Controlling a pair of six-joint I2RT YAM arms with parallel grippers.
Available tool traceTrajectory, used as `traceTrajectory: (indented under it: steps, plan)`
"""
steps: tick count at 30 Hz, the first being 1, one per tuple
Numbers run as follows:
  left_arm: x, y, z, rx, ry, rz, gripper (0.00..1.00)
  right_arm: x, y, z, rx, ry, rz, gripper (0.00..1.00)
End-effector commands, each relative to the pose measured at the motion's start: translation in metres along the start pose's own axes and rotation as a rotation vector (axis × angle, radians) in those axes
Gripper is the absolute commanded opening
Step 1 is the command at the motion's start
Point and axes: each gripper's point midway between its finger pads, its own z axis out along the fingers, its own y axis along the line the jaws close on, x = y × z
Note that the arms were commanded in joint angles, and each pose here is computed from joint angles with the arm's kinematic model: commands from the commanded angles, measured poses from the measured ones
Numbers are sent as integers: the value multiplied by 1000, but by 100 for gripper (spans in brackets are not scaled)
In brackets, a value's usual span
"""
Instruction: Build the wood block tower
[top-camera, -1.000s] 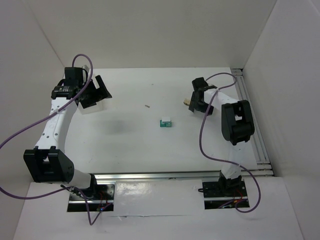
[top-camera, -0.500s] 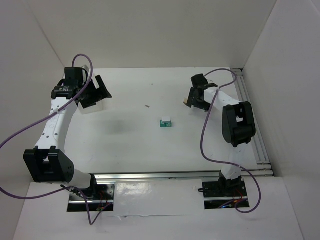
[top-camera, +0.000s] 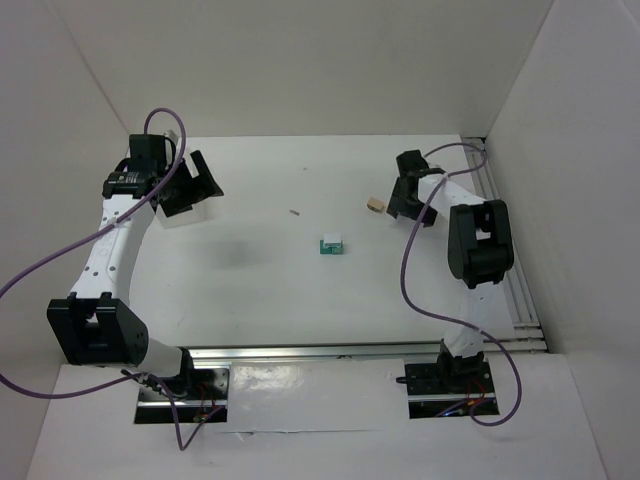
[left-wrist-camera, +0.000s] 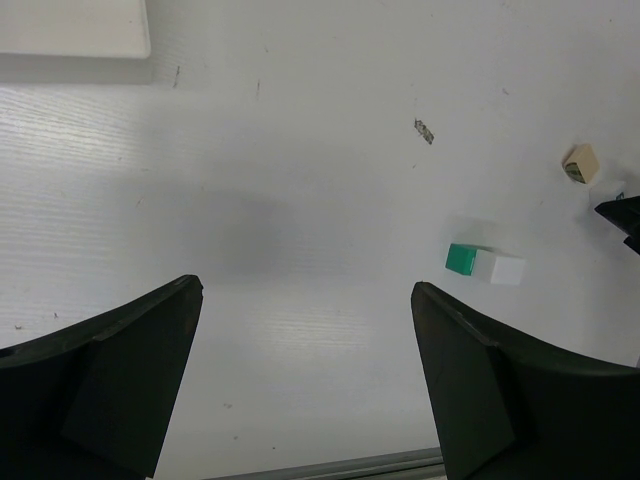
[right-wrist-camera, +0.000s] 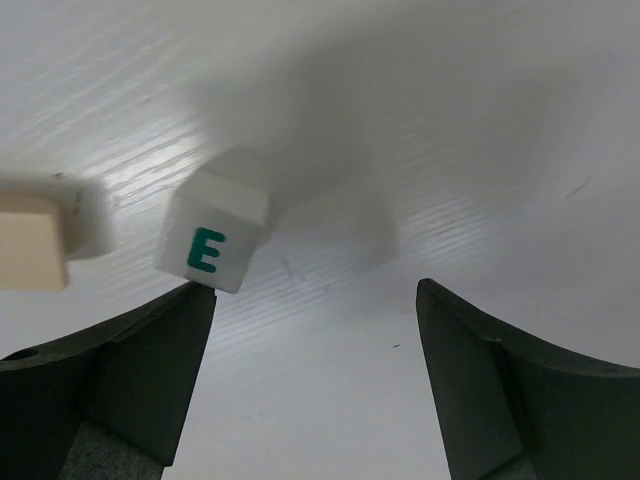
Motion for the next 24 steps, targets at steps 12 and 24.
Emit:
traceTrajectory:
  steps: [12, 24]
  plan:
    - [-2, -8, 0, 24, -15, 6, 99, -45, 7, -32, -120, -119, 52, 89]
    - [-2, -5, -3, 7, -23, 6, 99, -51, 24, -1, -175, -145, -109, 75]
